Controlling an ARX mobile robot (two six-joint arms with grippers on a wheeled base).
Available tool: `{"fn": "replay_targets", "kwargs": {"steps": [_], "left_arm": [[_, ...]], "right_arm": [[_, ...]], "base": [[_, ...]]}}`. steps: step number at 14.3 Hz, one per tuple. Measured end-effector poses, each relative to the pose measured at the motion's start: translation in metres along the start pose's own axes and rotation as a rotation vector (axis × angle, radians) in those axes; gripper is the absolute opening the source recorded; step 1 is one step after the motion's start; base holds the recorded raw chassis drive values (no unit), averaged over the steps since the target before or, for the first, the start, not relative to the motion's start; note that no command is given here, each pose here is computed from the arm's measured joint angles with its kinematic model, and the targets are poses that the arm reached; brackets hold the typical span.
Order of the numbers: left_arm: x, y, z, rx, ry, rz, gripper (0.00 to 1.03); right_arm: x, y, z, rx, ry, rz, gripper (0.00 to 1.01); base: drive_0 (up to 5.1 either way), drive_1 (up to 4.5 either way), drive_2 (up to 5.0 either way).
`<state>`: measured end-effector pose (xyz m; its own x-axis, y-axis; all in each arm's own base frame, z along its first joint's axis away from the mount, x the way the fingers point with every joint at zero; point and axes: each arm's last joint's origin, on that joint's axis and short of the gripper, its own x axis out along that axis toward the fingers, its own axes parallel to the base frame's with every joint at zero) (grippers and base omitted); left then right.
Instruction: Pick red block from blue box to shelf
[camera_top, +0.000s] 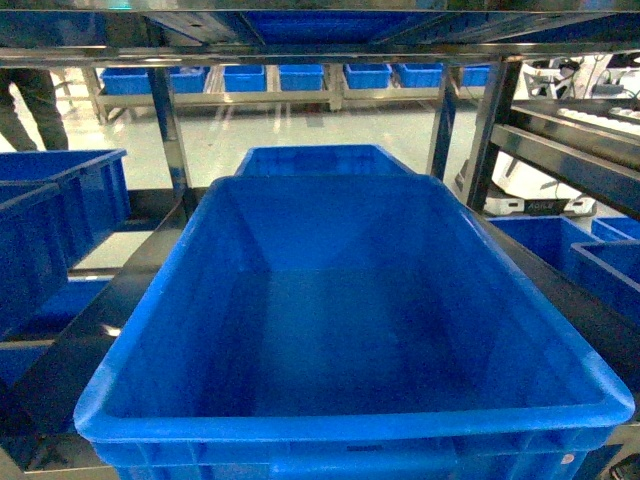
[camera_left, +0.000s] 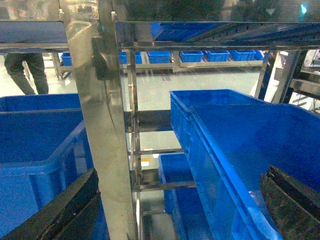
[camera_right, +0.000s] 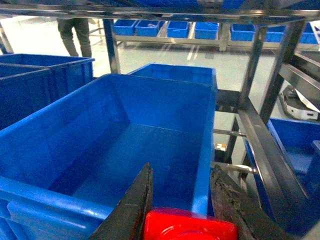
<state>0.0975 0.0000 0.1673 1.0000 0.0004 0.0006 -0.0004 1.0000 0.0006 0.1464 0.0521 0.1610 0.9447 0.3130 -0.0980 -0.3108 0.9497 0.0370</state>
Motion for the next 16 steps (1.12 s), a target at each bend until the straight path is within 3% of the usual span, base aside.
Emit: {"fn": "replay_targets", "kwargs": {"steps": [3,6,8,9,11,13,14,15,16], "left_arm": [[0.000,0.000,0.000,0.000,0.000,0.000,0.98],[0.000,0.000,0.000,0.000,0.000,0.000,0.98],[0.000,0.000,0.000,0.000,0.000,0.000,0.98],[0.000,0.000,0.000,0.000,0.000,0.000,0.98],[0.000,0.000,0.000,0.000,0.000,0.000,0.98],[0.000,0.000,0.000,0.000,0.000,0.000,0.98],[0.000,0.000,0.000,0.000,0.000,0.000,0.98],[0.000,0.000,0.000,0.000,0.000,0.000,0.98],[0.000,0.000,0.000,0.000,0.000,0.000,0.98]], "right_arm": [[0.033,0.004,-0.001,-0.076,-0.055,0.028,0.28],[0.059,-0.003,-0.014,-0.137,-0.067,0.008,0.28],[0.078,-0.011,-0.039,-0.134,0.069,0.026,0.28],[0.087,-0.011,-0.042,-0.132,0.083,0.040,0.28],[0.103,-0.009,-0.042,-0.136,0.073,0.089,0.28],[0.121,-0.004,-0.033,-0.186,0.021,0.128,0.28],[0.125,-0.003,-0.028,-0.197,-0.005,0.141,0.33],[0.121,-0.004,-0.032,-0.176,0.015,0.146,0.53],[0.113,-0.003,-0.036,-0.169,0.039,0.147,0.66]], "base": [[0.0,0.00,0.0],[0.0,0.00,0.0],[0.0,0.00,0.0],[0.0,0.00,0.0],[0.0,0.00,0.0],[0.0,0.00,0.0],[0.0,0.00,0.0],[0.0,0.00,0.0],[0.0,0.00,0.0]]}}
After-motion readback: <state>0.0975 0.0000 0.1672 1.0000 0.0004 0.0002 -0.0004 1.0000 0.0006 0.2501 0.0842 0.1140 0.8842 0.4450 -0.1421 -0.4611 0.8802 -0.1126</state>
